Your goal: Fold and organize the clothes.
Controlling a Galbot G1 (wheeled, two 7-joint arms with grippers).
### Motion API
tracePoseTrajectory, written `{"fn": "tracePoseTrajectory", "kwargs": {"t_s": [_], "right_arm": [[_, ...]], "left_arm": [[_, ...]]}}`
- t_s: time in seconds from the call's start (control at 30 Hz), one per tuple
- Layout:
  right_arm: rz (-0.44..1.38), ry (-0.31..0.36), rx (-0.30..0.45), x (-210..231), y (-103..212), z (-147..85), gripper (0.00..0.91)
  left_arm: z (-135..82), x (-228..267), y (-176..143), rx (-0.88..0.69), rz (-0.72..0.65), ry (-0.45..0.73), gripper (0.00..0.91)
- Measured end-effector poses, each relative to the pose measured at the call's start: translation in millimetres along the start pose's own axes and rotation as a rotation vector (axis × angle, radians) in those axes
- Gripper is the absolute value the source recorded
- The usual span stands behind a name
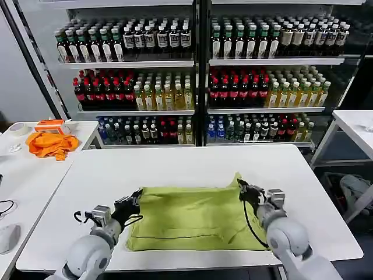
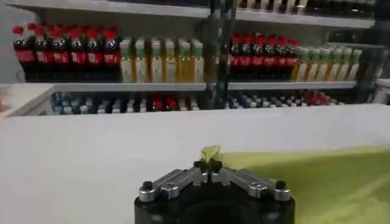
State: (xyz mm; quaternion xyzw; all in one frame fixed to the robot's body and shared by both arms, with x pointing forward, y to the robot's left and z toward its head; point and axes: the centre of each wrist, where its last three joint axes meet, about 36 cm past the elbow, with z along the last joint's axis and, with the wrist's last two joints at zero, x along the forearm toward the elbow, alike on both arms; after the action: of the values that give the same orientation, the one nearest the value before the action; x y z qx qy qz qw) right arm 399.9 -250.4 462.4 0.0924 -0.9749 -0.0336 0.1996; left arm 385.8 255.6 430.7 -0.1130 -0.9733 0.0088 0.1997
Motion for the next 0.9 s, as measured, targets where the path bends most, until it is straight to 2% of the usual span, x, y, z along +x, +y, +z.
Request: {"fn": "tracePoseTrajectory", "kwargs": {"t_s": [0.27,0.3,0.33,0.37,0.4,0.43,0.47,0.5,0.9], "right_arm": [[0.042,0.056,0.007,30.2,3.1,24.4,0.000],[0.047,0.062,0.009,31.6,3.4,26.5,0.060],[0.052,0.067,0.010,32.7,3.4,28.4,0.363],[0.056,0.073,0.011,34.1,3.6,30.4,0.907],[0.059,0.078,0.012,34.9,3.7,32.2,0.907],[0.061,0.082,0.012,35.5,4.1,33.8,0.907],[0.063,0.086,0.013,35.8,4.4,35.6,0.907],[0.066,0.091,0.013,35.8,4.4,37.5,0.907],[0.092,0.119,0.028,49.4,0.3,50.9,0.907]], "left_arm": [[18.3,12.7,-3.7,-0.039,0.014,0.051,0.020],[20.3,13.5,-3.9,-0.045,0.014,0.056,0.020],[22.1,14.3,-4.3,-0.054,0.014,0.062,0.020],[24.4,15.1,-5.1,-0.063,0.014,0.066,0.030],[26.2,15.5,-5.2,-0.071,0.011,0.070,0.081],[28.1,15.6,-5.1,-0.079,0.007,0.075,0.242],[29.8,15.9,-5.2,-0.086,0.003,0.080,0.887],[30.9,16.4,-5.4,-0.093,0.000,0.083,0.907],[33.9,28.1,-12.6,-0.158,-0.036,0.074,0.907]]}}
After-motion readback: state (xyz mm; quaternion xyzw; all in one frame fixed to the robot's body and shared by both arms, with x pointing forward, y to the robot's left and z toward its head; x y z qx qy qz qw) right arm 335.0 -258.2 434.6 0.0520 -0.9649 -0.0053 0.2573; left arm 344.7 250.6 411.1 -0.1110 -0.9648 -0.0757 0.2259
